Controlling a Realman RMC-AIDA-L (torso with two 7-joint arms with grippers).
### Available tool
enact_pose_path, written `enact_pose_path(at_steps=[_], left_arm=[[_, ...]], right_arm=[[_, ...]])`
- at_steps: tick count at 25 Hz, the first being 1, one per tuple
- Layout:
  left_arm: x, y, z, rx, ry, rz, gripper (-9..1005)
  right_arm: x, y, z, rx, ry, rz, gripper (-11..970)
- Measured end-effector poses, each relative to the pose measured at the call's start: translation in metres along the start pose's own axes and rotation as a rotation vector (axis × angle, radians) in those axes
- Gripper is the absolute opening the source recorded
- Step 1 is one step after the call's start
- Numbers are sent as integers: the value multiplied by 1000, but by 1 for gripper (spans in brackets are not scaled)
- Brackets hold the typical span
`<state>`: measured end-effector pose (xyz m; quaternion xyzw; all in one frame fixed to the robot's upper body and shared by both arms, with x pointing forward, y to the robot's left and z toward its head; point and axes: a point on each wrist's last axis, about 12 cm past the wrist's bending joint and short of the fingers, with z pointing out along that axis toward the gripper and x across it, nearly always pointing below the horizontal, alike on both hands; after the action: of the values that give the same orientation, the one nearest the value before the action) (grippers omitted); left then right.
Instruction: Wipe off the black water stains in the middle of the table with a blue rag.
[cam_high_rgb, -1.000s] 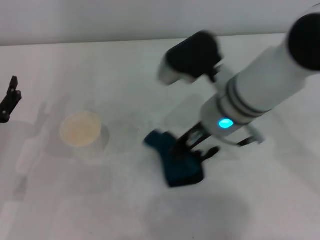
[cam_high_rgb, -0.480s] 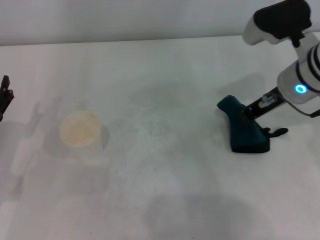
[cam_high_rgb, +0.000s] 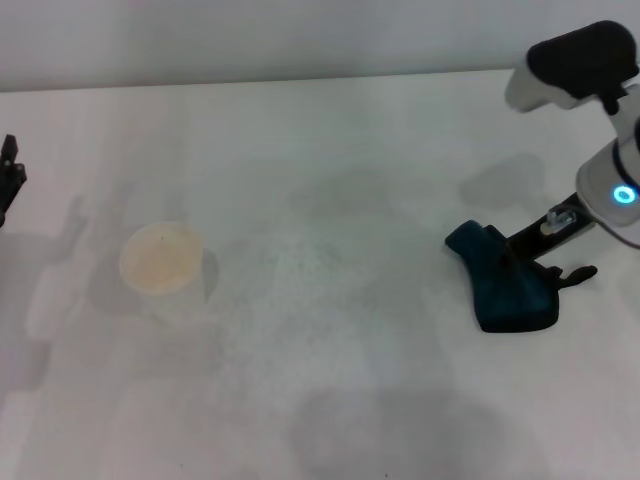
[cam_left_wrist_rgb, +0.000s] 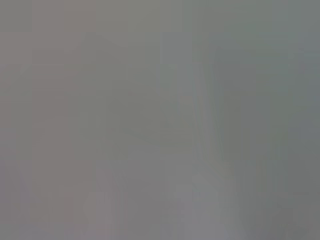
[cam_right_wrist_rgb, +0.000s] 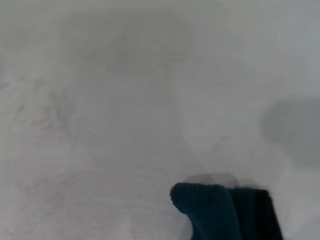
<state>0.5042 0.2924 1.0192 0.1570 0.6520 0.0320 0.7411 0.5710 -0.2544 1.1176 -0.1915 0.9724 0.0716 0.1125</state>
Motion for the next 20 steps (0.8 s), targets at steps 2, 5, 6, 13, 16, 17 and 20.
enact_pose_path(at_steps=[2, 5, 6, 13, 16, 17, 20], left_arm=[[0, 0, 0, -2, 0, -1, 877], [0, 0, 0, -3, 2, -1, 877], [0, 0, 0, -3, 3, -1, 878], [-2, -3, 5, 5, -2, -8, 878], [-2, -4, 6, 6, -3, -11, 879], [-2, -4, 6, 6, -3, -11, 879], [-2, -5, 6, 7, -4, -12, 879]], right_arm=[[0, -7, -2, -1, -19, 23, 138], [0, -19, -9, -5, -55, 51, 268], [0, -24, -12, -8, -72, 62, 312], [7, -70, -40, -61, -302, 155, 402], [13, -92, -45, -92, -432, 183, 402], [15, -99, -46, -92, -474, 192, 402], [26, -120, -46, -87, -588, 226, 402]])
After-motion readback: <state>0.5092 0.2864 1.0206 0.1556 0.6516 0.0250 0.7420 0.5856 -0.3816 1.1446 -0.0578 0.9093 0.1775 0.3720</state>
